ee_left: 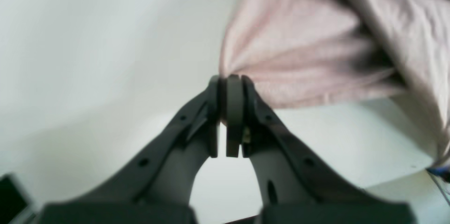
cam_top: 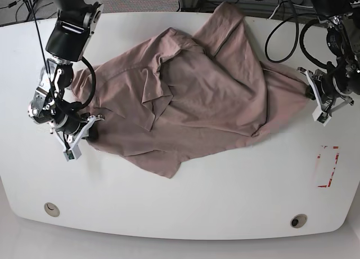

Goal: Fold the T-shirt properly
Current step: 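Lift the shirt with both grippers and pull it toward the robot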

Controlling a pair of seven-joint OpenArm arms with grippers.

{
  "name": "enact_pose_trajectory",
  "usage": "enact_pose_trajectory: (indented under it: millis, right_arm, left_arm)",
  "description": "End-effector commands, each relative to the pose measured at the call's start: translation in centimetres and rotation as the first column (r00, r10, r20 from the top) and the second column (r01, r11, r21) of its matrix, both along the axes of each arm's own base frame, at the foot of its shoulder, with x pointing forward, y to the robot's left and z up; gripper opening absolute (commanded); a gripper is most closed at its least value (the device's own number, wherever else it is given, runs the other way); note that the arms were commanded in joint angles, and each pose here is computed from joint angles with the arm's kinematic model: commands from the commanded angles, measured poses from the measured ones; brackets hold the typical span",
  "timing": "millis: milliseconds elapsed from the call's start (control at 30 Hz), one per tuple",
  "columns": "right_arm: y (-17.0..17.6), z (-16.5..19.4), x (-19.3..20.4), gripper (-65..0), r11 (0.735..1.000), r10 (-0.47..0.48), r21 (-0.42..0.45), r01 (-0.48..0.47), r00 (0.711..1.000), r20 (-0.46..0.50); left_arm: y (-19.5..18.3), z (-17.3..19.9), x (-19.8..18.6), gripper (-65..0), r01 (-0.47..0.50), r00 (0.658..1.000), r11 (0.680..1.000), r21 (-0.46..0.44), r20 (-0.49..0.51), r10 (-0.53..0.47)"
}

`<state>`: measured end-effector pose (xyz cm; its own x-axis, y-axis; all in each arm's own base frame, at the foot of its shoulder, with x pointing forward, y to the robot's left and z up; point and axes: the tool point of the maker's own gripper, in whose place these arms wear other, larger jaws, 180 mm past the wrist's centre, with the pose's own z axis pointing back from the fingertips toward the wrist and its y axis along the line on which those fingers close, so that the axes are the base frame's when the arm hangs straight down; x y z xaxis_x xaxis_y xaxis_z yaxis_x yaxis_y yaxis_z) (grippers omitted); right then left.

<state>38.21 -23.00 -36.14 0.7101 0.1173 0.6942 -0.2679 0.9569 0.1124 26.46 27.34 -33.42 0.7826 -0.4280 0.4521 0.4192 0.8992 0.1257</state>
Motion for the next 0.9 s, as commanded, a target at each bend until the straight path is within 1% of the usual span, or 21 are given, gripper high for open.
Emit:
enact_pose_trajectory:
  millis: [0, 200, 333, 433, 667, 867]
  right_arm:
    - [-0.5, 3.0, 1.5, -62.1, 1.0, 0.008, -0.022, -0.006, 0.997, 0.081]
    - [-0.7, 5.3, 2.6, -62.1, 0.999, 0.014, -0.046, -0.008, 0.99, 0.139]
    - [-0.8, 6.2, 3.3, -62.1, 0.999, 0.015, -0.051, -0.007, 0.987, 0.159]
    - [-0.8, 7.1, 3.9, -62.1, 0.999, 0.015, -0.052, -0.006, 0.983, 0.182]
    - [-0.8, 10.0, 5.8, -62.1, 0.999, 0.015, -0.052, -0.002, 0.969, 0.248]
    - [-2.0, 13.9, 7.6, -62.1, 0.997, 0.009, -0.075, 0.016, 0.946, 0.323]
  left_arm:
    - [1.0, 3.2, 1.8, -65.0, 0.015, 0.995, 0.999, 0.045, 0.098, -0.02]
    - [2.4, 6.5, 4.3, -65.0, 0.004, 0.983, 0.996, 0.088, 0.184, -0.02]
    - [2.7, 8.6, 6.1, -65.0, -0.006, 0.97, 0.996, 0.089, 0.244, -0.016]
    - [3.2, 9.5, 7.5, -65.0, -0.024, 0.964, 0.995, 0.094, 0.266, -0.002]
    - [3.4, 12.9, 10.7, -65.0, -0.046, 0.942, 0.986, 0.16, 0.335, -0.011]
    - [3.8, 17.1, 12.8, -65.0, -0.082, 0.901, 0.982, 0.173, 0.434, -0.001]
